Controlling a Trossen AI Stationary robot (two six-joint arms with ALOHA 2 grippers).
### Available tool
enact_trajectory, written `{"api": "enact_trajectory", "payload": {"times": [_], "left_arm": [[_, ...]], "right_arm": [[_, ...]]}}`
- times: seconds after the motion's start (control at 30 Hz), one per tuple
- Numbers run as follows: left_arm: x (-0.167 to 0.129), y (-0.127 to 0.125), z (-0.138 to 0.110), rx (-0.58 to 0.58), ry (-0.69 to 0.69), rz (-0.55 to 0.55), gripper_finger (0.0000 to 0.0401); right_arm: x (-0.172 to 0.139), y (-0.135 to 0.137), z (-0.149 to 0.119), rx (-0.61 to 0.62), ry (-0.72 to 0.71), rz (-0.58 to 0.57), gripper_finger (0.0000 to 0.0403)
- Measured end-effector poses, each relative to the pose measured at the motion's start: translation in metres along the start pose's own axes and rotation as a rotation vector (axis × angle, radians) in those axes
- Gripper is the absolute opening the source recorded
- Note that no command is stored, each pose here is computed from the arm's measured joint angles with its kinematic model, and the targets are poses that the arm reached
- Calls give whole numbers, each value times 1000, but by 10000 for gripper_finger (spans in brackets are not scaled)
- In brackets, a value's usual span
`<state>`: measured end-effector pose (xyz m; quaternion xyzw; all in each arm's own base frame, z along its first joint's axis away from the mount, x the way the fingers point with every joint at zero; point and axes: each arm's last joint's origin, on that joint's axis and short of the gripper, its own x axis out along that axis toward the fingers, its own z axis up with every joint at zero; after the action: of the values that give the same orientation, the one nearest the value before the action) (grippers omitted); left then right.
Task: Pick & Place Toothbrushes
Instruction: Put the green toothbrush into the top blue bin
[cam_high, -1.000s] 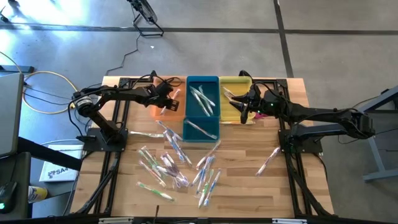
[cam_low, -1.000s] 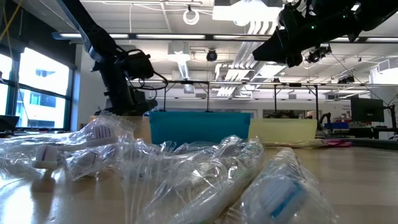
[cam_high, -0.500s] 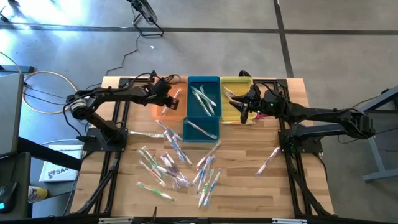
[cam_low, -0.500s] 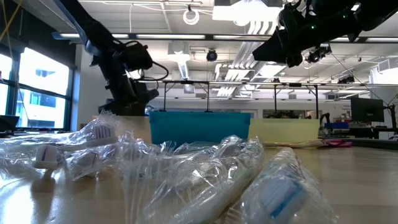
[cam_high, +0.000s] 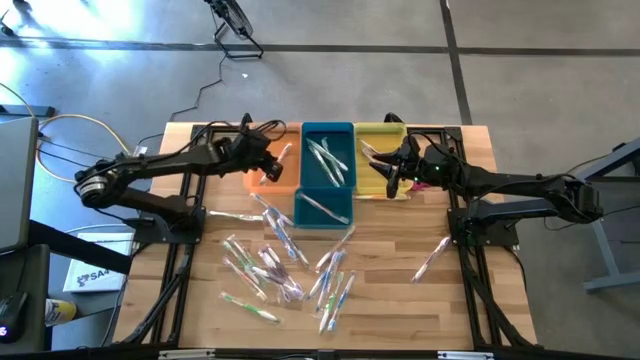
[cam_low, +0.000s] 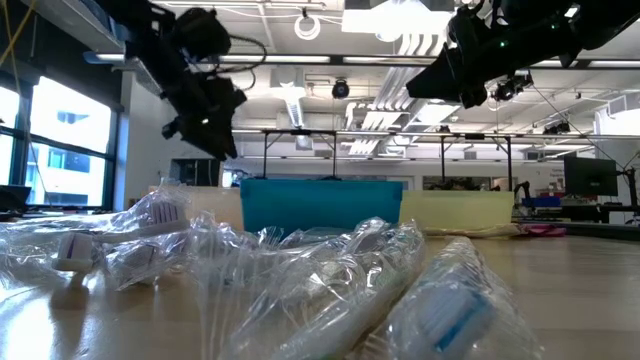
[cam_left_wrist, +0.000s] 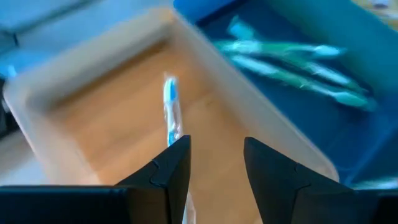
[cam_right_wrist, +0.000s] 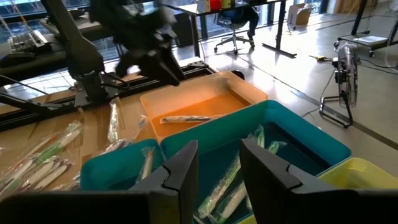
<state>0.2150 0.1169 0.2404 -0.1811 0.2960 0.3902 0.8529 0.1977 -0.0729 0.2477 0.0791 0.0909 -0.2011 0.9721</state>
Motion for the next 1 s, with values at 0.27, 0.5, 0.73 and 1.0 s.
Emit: {"api": "enact_trajectory", "payload": {"times": [0.27,0.5,0.73,1.0], "left_arm": [[-23,-28,1,188,-133,-88,145],[-34,-51,4,304,-254,-187,145],[-50,-45,-1,369,-315,-212,145],[-64,-17,-37,322,-429,-253,145]], "right_arm": [[2,0,-1,0,7,-7,111],[2,0,-1,0,7,-6,111],[2,0,-1,0,9,-4,111],[2,0,-2,6,10,-3,111]]}}
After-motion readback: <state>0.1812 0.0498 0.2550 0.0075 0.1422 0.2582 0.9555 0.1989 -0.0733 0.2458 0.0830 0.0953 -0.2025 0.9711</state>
